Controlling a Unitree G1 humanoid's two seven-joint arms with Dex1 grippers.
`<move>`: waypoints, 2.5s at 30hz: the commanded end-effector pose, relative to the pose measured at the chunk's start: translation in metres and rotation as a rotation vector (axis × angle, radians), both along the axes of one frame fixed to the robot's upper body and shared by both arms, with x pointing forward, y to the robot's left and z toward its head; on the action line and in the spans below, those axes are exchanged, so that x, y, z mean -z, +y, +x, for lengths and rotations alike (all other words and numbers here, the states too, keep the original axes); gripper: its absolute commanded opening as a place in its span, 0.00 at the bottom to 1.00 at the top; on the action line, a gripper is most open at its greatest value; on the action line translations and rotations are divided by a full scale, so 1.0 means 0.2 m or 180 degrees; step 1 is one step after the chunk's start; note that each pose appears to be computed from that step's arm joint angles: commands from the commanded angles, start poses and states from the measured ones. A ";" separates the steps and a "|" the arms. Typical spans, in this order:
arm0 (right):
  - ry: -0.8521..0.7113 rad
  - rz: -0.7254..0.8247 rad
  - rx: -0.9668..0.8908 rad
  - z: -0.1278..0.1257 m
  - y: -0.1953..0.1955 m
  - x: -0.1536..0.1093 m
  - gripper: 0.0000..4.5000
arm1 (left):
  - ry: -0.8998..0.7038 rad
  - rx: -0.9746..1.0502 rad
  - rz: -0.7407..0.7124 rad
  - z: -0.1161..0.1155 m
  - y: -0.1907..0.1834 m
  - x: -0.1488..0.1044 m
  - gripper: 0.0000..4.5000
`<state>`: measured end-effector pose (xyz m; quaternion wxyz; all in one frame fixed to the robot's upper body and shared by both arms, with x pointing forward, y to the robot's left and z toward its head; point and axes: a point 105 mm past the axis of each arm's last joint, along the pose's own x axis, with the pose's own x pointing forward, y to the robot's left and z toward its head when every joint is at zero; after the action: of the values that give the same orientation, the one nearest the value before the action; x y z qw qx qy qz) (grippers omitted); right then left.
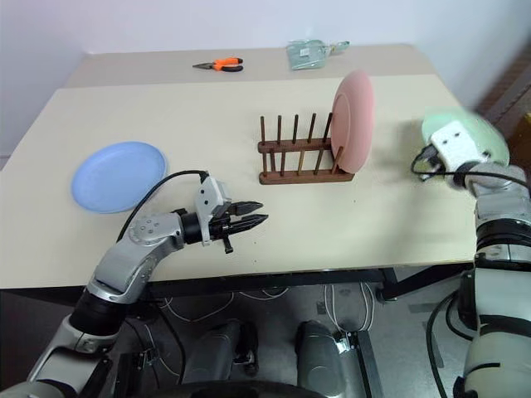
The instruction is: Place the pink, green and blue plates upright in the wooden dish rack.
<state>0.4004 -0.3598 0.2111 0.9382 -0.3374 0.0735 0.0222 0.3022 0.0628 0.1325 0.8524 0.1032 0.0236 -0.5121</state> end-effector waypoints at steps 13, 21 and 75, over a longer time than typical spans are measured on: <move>-0.0868 0.3181 -0.3257 -0.50 1.11 -1.01 0.00 | -0.0230 -0.0426 0.0072 0.13 0.23 -0.08 0.28; -0.0111 0.4168 -0.2584 -0.29 1.16 -0.75 0.00 | -0.0190 -0.0388 0.0022 0.08 0.19 -0.06 0.28; -0.0381 0.0416 -0.3742 -0.51 1.57 -0.30 1.00 | 0.1583 -0.5509 -0.1657 0.17 1.32 0.11 0.89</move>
<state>0.3064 -0.0476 0.2641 0.7998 -0.2516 -0.1532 0.5230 0.3377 0.3330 0.1213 0.9118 -0.2214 0.1432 0.3147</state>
